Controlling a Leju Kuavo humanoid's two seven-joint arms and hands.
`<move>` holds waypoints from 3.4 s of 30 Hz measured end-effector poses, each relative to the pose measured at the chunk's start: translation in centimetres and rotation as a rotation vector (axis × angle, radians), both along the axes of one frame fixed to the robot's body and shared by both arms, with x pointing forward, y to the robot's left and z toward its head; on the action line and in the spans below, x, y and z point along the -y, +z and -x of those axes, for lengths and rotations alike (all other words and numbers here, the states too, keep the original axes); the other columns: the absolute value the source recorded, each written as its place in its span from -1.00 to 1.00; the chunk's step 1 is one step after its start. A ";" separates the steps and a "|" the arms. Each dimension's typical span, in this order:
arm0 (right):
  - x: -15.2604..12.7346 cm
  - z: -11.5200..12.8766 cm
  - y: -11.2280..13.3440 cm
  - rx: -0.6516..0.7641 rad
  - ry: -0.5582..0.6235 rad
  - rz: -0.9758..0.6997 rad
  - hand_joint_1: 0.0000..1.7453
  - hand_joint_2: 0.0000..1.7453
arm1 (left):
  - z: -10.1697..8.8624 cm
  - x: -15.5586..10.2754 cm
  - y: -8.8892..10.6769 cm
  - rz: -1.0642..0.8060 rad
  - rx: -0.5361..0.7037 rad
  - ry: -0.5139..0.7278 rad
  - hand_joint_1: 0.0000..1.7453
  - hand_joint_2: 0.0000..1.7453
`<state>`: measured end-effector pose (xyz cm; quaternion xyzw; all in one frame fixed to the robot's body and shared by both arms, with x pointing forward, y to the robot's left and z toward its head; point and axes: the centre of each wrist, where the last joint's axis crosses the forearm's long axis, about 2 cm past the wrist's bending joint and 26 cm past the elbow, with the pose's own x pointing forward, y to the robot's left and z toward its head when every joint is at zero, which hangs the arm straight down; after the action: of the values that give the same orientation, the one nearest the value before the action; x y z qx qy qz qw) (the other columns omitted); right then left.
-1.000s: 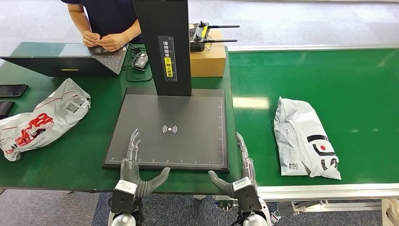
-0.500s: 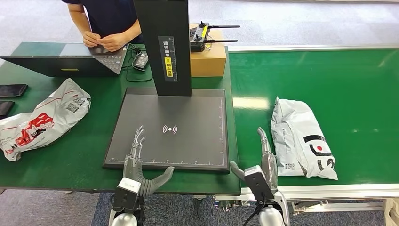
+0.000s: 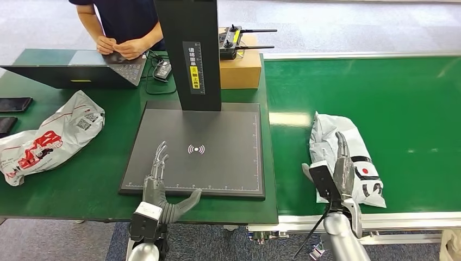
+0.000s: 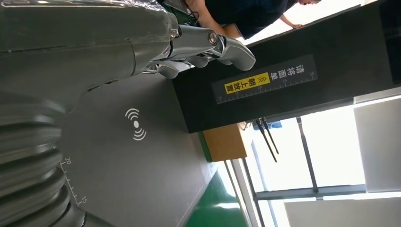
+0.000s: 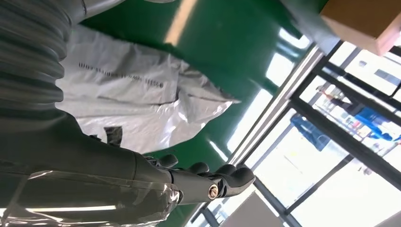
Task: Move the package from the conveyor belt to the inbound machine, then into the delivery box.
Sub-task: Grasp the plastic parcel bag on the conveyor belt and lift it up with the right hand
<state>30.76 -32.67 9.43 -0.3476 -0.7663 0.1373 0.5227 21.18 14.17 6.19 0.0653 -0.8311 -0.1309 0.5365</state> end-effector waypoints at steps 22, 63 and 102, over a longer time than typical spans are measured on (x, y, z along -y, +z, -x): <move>4.2 -5.5 -0.4 -0.161 0.027 -0.012 -1.00 1.00 | 0.4 -0.7 -0.4 0.004 0.012 0.060 -1.00 1.00; -1.5 -7.9 -1.9 -0.576 0.090 0.204 -1.00 1.00 | 1.3 -2.0 -1.2 0.027 -0.001 0.120 -1.00 1.00; -1.5 -4.5 -5.0 -0.491 -0.027 0.273 1.00 1.00 | 1.3 -1.5 -3.0 0.010 -0.033 0.089 -1.00 1.00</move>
<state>35.26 -31.21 4.38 -0.3811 -0.5864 0.3127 0.6427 19.83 15.65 3.18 0.0973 -0.8190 -0.1040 0.5558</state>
